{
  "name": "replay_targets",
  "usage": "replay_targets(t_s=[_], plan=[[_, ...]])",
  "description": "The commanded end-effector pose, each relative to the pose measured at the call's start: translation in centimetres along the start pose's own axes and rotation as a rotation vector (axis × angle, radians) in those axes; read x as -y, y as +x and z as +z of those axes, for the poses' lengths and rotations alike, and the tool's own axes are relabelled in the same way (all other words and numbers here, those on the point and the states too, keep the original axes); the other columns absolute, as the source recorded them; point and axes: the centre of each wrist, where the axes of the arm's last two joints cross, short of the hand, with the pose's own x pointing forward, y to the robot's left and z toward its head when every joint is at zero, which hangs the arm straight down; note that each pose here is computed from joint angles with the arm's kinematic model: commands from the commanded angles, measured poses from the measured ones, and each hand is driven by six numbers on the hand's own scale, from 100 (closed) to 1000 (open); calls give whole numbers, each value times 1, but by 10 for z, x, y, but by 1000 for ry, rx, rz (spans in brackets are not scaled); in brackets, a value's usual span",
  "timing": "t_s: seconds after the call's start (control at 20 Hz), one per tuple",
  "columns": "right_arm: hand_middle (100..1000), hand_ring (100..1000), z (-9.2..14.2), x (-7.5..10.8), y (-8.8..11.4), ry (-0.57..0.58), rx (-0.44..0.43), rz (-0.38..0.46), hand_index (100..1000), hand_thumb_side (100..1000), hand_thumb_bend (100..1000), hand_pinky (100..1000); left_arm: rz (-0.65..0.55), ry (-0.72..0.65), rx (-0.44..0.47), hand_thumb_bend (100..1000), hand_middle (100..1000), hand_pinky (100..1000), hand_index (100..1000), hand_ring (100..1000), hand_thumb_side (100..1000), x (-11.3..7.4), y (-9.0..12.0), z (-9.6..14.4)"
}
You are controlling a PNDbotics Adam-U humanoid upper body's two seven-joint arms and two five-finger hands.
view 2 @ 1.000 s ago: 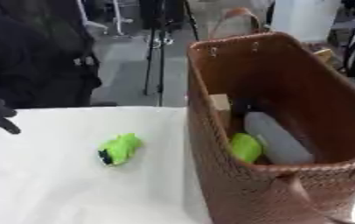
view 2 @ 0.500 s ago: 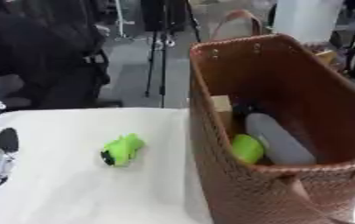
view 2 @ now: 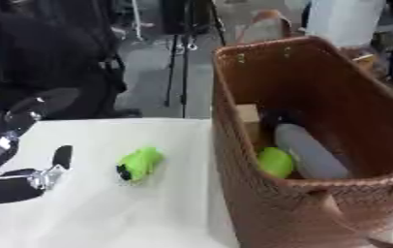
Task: Pick up objects on the table and place them in the box.
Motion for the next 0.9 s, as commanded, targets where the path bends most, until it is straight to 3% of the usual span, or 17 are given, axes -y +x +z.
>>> replay_targets(t_s=[0.05,0.1,0.15,0.2,0.3,0.4,0.5,0.55,0.6,0.65,0.9], plan=[[700,751,-7,2,1,-100,89,-90,810,1000,100,799,-72,-130,32,100,1000,1000,1000,1000,244,-9,1,-9],[700,751,-6,3,1,-100,88,-90,810,1000,100,799,-73,-166,38,100,1000,1000,1000,1000,244,-8,0,-11],[700,750,-6,3,1,-100,87,-89,810,1000,100,799,-74,-194,41,100,1000,1000,1000,1000,304,-8,0,-13],[700,750,-6,3,1,-99,86,-89,810,1000,100,800,-80,-243,32,100,1000,1000,1000,1000,461,-8,-2,-15],[700,750,-5,4,1,-97,83,-87,809,1000,100,800,-96,-316,-2,100,1000,1000,1000,1000,643,-11,-5,-22],[700,750,-4,4,1,-95,81,-86,810,1000,100,800,-116,-342,-37,100,1000,1000,1000,1000,671,-16,-5,-28],[700,750,-4,3,1,-94,79,-84,810,1000,100,800,-129,-355,-53,100,1000,1000,1000,1000,635,-18,-4,-32],[701,750,-4,3,1,-93,79,-84,810,1000,100,800,-131,-358,-56,100,1000,1000,1000,1000,543,-19,-3,-34],[701,750,-4,3,1,-93,79,-83,810,1000,100,800,-132,-360,-57,100,1000,1000,1000,1000,543,-19,-2,-35],[701,750,-4,3,1,-93,78,-83,809,1000,100,800,-129,-362,-53,100,1000,1000,1000,1000,246,-18,-1,-36],[700,748,-4,1,2,-90,75,-83,802,997,100,800,-55,-359,9,100,1000,1000,1000,1000,262,-11,-8,-41]])
